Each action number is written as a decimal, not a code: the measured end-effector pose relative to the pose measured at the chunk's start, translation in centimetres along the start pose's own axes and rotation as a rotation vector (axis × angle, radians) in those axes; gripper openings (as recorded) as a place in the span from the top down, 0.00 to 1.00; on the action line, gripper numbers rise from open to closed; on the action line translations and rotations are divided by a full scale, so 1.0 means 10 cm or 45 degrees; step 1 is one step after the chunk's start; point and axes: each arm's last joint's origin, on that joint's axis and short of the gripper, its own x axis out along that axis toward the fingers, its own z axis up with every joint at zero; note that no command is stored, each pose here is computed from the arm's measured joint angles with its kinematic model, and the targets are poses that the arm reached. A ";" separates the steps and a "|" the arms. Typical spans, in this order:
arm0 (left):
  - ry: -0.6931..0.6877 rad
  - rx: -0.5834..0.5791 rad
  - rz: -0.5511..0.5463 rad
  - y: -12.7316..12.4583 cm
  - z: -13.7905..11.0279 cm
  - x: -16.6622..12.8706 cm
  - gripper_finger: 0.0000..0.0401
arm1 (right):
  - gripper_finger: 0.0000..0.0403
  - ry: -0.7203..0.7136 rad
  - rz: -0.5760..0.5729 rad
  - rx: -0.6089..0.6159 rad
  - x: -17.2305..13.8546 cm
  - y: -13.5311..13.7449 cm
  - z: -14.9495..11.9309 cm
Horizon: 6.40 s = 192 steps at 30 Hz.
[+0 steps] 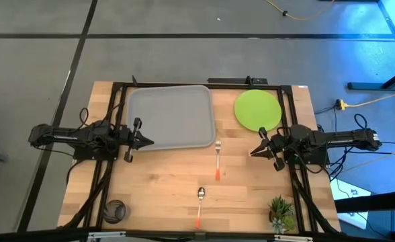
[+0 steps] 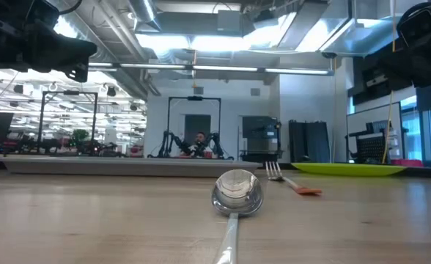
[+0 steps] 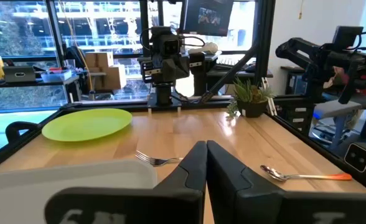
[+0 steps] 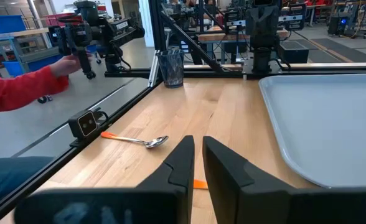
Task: Pick and place plate/cup/fork/spoon on tray
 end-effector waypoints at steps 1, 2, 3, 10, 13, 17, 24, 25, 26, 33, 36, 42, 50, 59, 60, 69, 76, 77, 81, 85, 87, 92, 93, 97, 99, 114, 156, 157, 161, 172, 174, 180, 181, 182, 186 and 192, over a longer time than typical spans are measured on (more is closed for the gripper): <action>0.000 0.000 0.000 0.00 0.00 0.00 1.00 | 0.90 0.000 0.000 0.000 0.00 0.00 0.00; 0.000 0.000 0.000 0.00 0.00 0.00 1.00 | 0.90 0.000 0.000 0.000 0.00 0.00 0.00; 0.000 0.000 0.000 0.00 0.00 0.00 1.00 | 0.90 0.000 0.000 0.000 0.00 0.00 0.00; -0.007 0.001 0.000 0.00 0.01 0.00 1.00 | 0.90 -0.001 0.000 -0.001 0.00 0.00 0.00; -0.026 0.002 0.000 0.00 0.02 0.00 1.00 | 0.90 -0.014 0.001 -0.005 0.00 0.00 0.01; -0.026 -0.010 0.000 0.00 0.02 0.00 1.00 | 0.90 -0.013 0.001 -0.002 0.00 0.00 0.01; -0.025 -0.012 0.000 0.00 0.02 0.00 1.00 | 0.90 -0.022 0.002 0.114 0.00 0.00 0.02; -0.025 -0.012 0.000 0.00 0.02 0.00 1.00 | 0.90 -0.025 0.002 0.145 0.00 0.00 0.02; -0.025 -0.012 0.000 0.00 0.02 0.00 1.00 | 0.90 -0.032 -0.003 0.169 0.00 0.00 0.03; -0.022 -0.011 0.000 0.00 0.02 0.00 1.00 | 0.97 0.090 -0.227 0.285 -0.03 -0.03 0.17; -0.022 -0.011 0.000 0.00 0.02 0.00 1.00 | 0.98 0.209 -0.382 0.352 -0.08 -0.03 0.34; -0.014 -0.012 0.000 0.00 0.01 0.00 1.00 | 0.99 0.456 -0.668 0.499 -0.08 -0.05 0.76; -0.002 -0.014 0.000 0.00 0.00 0.00 1.00 | 0.99 0.940 -1.030 0.511 0.22 -0.21 1.01; -0.002 -0.017 0.000 0.00 0.00 0.00 1.00 | 0.89 1.160 -1.135 0.515 0.62 -0.54 1.02; -0.001 -0.021 0.000 0.00 0.00 0.00 1.00 | 0.87 1.184 -1.129 0.494 0.65 -0.57 1.00; -0.002 -0.022 0.000 0.00 0.00 0.00 1.00 | 0.75 1.283 -1.263 0.471 0.87 -0.85 0.76; -0.002 -0.022 0.000 0.00 0.00 0.00 1.00 | 0.75 1.447 -1.372 0.417 1.06 -1.00 0.42; -0.002 -0.022 0.000 0.00 0.00 0.00 1.00 | 0.75 1.466 -1.369 0.413 1.09 -1.02 0.37; -0.003 -0.022 0.000 0.00 0.00 0.00 1.00 | 0.75 1.514 -1.370 0.403 1.19 -1.08 0.20; -0.002 -0.021 0.000 0.00 0.00 0.00 1.00 | 0.75 1.563 -1.431 0.348 1.23 -1.13 0.06; -0.003 -0.021 0.000 0.00 0.00 0.00 1.00 | 0.75 1.588 -1.459 0.318 1.24 -1.15 0.00; -0.003 -0.022 0.000 0.00 0.00 0.00 1.00 | 0.75 1.610 -1.468 0.307 1.27 -1.17 -0.07; -0.003 -0.022 0.000 0.00 0.00 0.00 1.00 | 0.75 1.612 -1.468 0.306 1.27 -1.17 -0.07; -0.003 -0.021 0.000 0.00 0.00 0.00 1.00 | 0.75 1.606 -1.494 0.285 1.27 -1.17 -0.07; -0.003 -0.021 0.000 0.00 0.00 0.00 1.00 | 0.75 1.602 -1.513 0.265 1.27 -1.18 -0.07; -0.003 -0.022 0.000 0.00 0.00 0.00 1.00 | 0.75 1.642 -1.560 0.310 1.14 -1.26 -0.14; -0.003 -0.022 0.000 0.00 0.00 0.00 1.00 | 0.99 1.684 -1.482 -0.057 1.49 -0.89 0.24; -0.003 -0.022 0.000 0.00 0.00 0.00 1.00 | 0.99 1.674 -1.476 -0.075 1.52 -0.87 0.28; -0.003 -0.023 0.000 0.00 0.00 0.00 1.00 | 0.99 1.634 -1.440 -0.177 1.64 -0.79 0.43; -0.008 -0.058 0.009 0.00 0.02 0.00 1.00 | 0.99 1.471 -1.210 -0.565 2.04 -0.64 0.88; -0.023 -0.079 0.028 0.01 0.05 0.00 1.00 | 0.99 1.410 -1.149 -0.615 2.12 -0.64 0.94; -0.053 -0.083 0.032 0.01 0.13 -0.01 1.00 | 0.99 1.222 -0.958 -0.691 2.32 -0.65 1.05; -0.054 -0.082 0.032 0.01 0.13 -0.01 1.00 | 0.99 1.200 -0.938 -0.705 2.35 -0.65 1.06; -0.056 -0.082 0.032 0.01 0.14 -0.01 1.00 | 0.99 1.188 -0.916 -0.719 2.38 -0.66 1.04; -0.068 -0.081 0.031 0.01 0.17 -0.01 1.00 | 0.99 1.171 -0.806 -0.790 2.54 -0.69 0.90; -0.068 -0.081 0.031 0.01 0.18 -0.01 1.00 | 0.99 1.194 -0.725 -0.917 2.79 -0.77 0.65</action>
